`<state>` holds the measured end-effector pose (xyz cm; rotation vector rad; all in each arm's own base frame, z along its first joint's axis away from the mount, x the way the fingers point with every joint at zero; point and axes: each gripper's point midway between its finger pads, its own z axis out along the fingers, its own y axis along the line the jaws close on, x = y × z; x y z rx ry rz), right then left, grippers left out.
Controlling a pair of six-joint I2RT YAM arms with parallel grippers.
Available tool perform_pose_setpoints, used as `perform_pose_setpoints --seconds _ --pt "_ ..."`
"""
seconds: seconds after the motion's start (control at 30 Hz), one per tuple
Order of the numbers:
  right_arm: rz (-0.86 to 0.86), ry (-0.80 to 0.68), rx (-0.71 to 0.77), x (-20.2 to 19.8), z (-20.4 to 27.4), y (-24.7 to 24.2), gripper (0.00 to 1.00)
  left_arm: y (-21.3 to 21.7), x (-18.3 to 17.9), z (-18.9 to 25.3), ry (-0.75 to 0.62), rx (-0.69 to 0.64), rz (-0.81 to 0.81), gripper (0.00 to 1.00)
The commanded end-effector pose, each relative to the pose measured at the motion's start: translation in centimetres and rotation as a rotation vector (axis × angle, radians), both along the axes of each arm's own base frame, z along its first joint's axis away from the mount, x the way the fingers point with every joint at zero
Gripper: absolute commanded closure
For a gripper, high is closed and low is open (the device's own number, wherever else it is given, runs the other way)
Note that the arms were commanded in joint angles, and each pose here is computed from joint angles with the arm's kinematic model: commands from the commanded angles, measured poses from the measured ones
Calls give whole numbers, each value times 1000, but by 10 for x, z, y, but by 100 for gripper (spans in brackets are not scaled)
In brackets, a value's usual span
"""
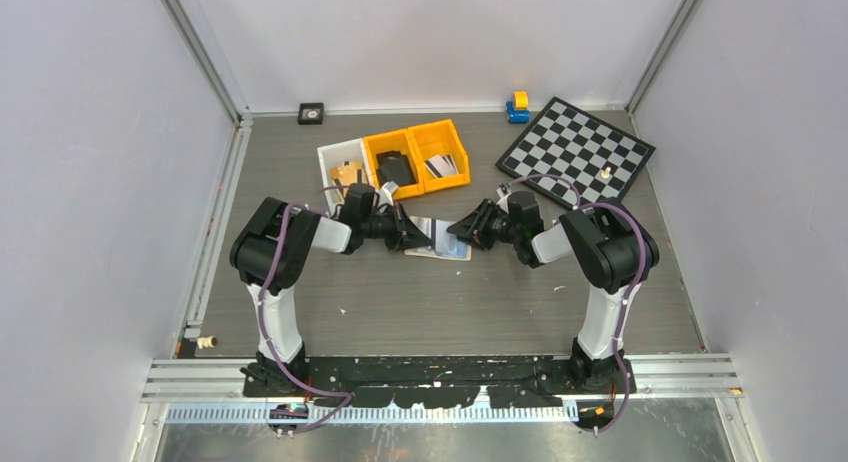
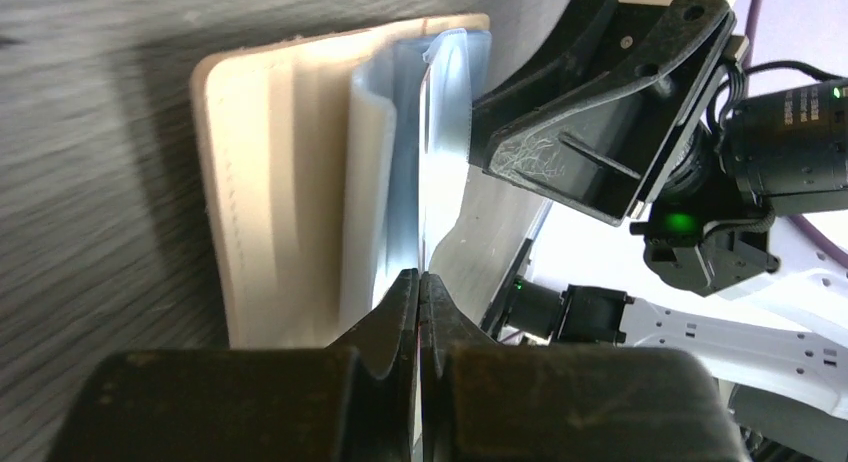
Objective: Take the credit cards out of the card holder
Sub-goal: Remove the credit card from the card holder.
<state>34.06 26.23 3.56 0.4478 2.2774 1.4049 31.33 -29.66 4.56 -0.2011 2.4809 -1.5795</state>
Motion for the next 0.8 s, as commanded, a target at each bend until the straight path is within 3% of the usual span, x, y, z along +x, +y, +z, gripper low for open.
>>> perform_pose_setpoints --seconds 0.0,0.13,0.5,0.6,0.77 --pt "-18 -11 -58 5 1 -5 66 15 13 12 -78 37 49 100" --pt "-20 -4 -56 6 0 -5 77 21 14 14 -94 63 67 100" --pt "-33 26 -137 7 -7 -13 95 42 16 45 -234 156 143 100" --pt "-58 9 -178 8 -4 -20 94 46 16 59 -287 170 164 100" --pt "-112 -69 -228 11 15 -33 80 35 26 74 -333 197 180 100"
